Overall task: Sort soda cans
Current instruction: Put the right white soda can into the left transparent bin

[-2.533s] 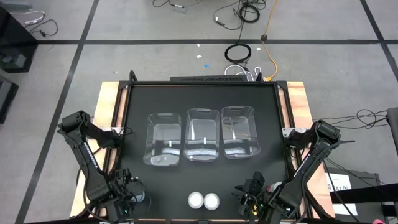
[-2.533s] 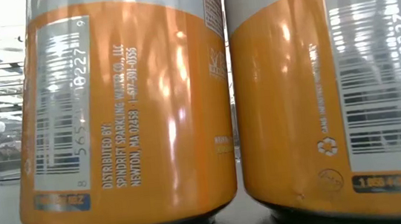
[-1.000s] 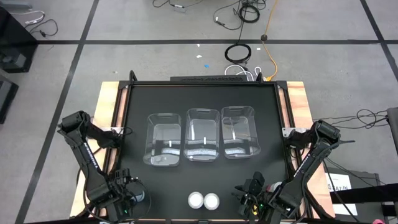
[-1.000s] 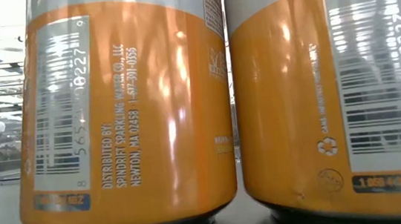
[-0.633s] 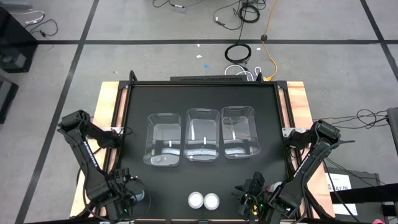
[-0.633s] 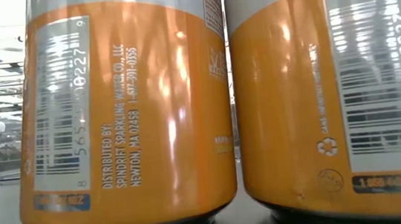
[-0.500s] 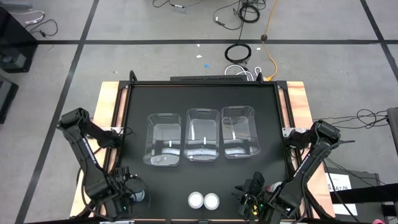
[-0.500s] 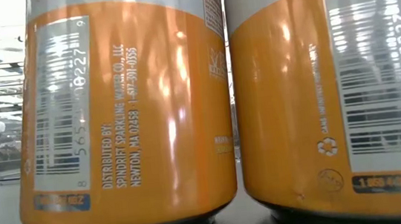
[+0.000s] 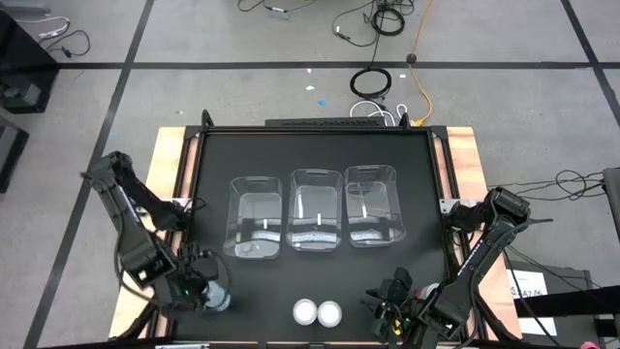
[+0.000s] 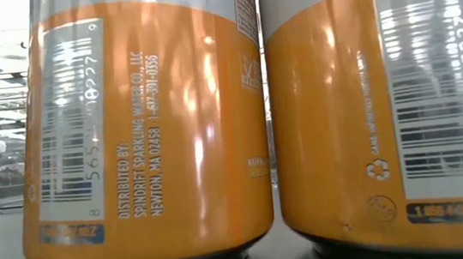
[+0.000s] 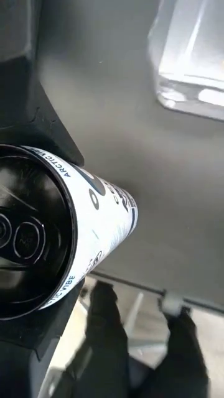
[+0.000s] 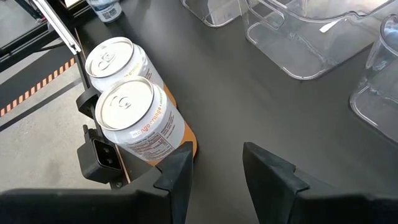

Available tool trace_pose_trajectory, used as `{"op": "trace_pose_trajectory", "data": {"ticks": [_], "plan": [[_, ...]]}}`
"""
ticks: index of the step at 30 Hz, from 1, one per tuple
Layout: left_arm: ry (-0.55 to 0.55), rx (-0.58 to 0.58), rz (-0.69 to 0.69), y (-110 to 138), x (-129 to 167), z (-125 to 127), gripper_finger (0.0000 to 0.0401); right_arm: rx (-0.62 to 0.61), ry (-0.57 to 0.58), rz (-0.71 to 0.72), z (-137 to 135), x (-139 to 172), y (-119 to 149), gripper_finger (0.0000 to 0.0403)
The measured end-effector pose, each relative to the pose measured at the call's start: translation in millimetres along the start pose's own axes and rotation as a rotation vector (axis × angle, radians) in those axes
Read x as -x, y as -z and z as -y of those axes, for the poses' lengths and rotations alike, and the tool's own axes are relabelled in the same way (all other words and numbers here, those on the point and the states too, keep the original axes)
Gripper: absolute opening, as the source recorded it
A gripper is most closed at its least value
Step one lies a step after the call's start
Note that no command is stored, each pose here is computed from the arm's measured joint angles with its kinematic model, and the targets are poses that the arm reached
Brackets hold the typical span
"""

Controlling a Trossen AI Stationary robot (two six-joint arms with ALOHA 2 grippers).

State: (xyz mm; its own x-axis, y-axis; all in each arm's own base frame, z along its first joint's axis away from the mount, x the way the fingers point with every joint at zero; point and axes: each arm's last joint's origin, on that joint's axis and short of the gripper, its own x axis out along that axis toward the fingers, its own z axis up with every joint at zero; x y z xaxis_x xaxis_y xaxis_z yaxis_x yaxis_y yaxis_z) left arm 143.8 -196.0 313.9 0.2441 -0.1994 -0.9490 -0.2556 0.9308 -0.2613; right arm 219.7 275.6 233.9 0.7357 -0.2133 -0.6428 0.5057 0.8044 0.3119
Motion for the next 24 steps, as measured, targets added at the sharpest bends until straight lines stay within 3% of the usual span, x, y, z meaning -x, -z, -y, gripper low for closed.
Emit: {"op": "trace_pose_trajectory", "data": {"ticks": [12, 17, 24], "plan": [[0.102, 0.046, 0.238, -19.3, 52.0, -43.7, 0.0288, 0.022, 0.000, 0.001, 0.0, 0.0, -0.1, 0.0134], [0.035, 0.116, 0.350, -31.4, 61.3, -63.4, 0.0288, 0.022, 0.000, 0.000, 0.0, -0.1, -0.1, 0.0134], [-0.108, 0.166, 0.365, -57.9, 60.9, -92.0, 0.0288, 0.018, 0.005, 0.011, 0.2, -1.5, -1.8, 0.0134]]}}
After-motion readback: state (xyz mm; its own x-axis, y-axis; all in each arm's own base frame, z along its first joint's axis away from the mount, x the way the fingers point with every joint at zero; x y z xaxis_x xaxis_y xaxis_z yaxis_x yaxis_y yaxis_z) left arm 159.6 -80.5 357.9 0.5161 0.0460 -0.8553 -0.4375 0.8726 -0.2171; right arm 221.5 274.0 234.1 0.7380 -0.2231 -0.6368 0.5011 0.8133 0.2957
